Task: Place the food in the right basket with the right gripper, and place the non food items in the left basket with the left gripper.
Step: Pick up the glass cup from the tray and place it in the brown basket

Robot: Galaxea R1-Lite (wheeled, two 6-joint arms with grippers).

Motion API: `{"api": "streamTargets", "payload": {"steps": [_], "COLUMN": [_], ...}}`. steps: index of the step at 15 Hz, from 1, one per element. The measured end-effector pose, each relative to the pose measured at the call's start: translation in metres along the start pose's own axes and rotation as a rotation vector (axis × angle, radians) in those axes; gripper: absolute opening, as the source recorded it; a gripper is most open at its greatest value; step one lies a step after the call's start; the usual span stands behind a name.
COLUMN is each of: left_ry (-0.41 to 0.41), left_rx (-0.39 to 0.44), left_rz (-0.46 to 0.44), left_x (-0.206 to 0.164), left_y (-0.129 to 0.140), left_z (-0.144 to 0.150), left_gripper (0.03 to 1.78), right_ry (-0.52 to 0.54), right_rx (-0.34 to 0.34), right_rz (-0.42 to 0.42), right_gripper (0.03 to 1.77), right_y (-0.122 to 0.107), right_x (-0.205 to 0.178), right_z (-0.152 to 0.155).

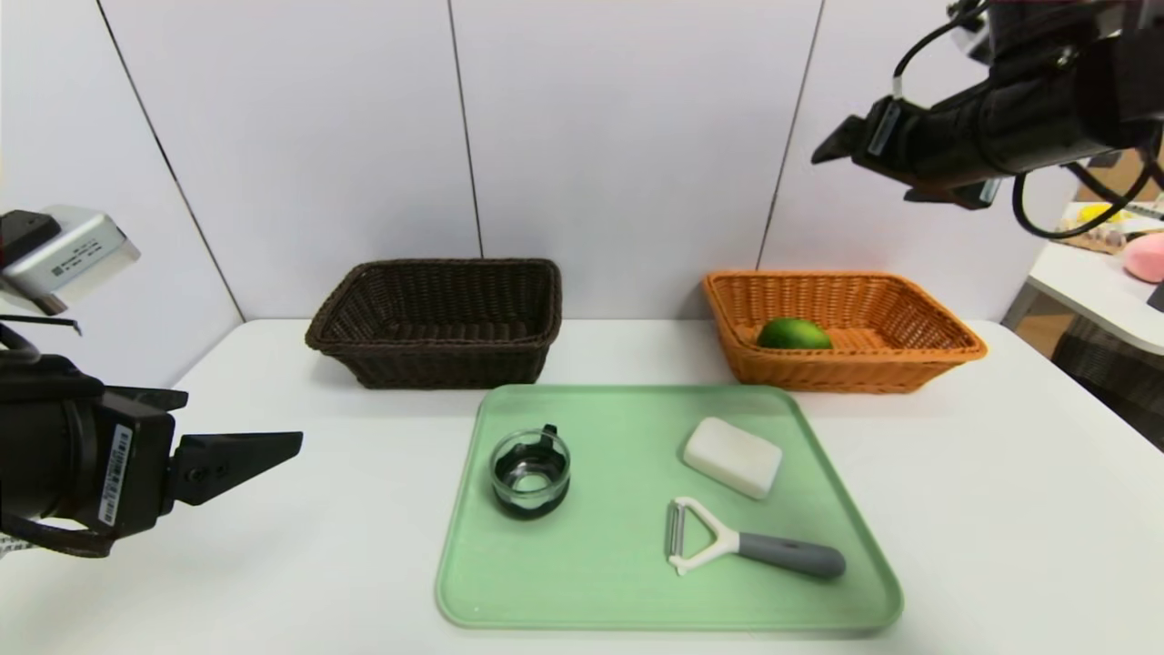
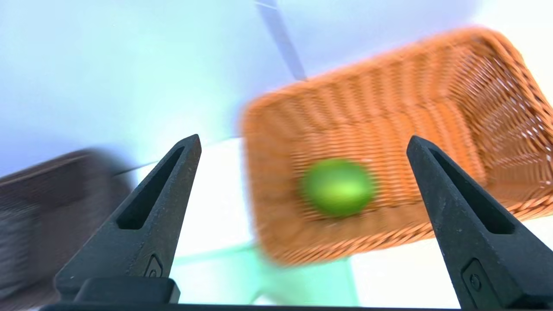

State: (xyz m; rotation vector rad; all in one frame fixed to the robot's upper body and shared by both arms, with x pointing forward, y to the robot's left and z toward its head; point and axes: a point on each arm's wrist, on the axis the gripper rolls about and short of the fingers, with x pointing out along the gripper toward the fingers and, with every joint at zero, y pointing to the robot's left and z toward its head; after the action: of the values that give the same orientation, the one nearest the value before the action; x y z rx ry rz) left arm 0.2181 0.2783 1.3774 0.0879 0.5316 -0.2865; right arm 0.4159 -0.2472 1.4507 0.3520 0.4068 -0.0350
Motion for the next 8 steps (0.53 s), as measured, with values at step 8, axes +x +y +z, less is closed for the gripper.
{"api": "streamTargets", "payload": {"steps": [8], "left_ry": [-0.007], "left_rx": [0.005], "left_rz": [-0.019], "left_x": [-0.001], "left_y": [-0.003], "left_z": [0.001], "left_gripper": [1.69], "right_ry": [0.06], "right_rx": [-0.261], "right_rz": [0.135], "right_gripper": [1.69], "right_y": [0.027], "right_x": [-0.108], "right_z": [-0.021]}}
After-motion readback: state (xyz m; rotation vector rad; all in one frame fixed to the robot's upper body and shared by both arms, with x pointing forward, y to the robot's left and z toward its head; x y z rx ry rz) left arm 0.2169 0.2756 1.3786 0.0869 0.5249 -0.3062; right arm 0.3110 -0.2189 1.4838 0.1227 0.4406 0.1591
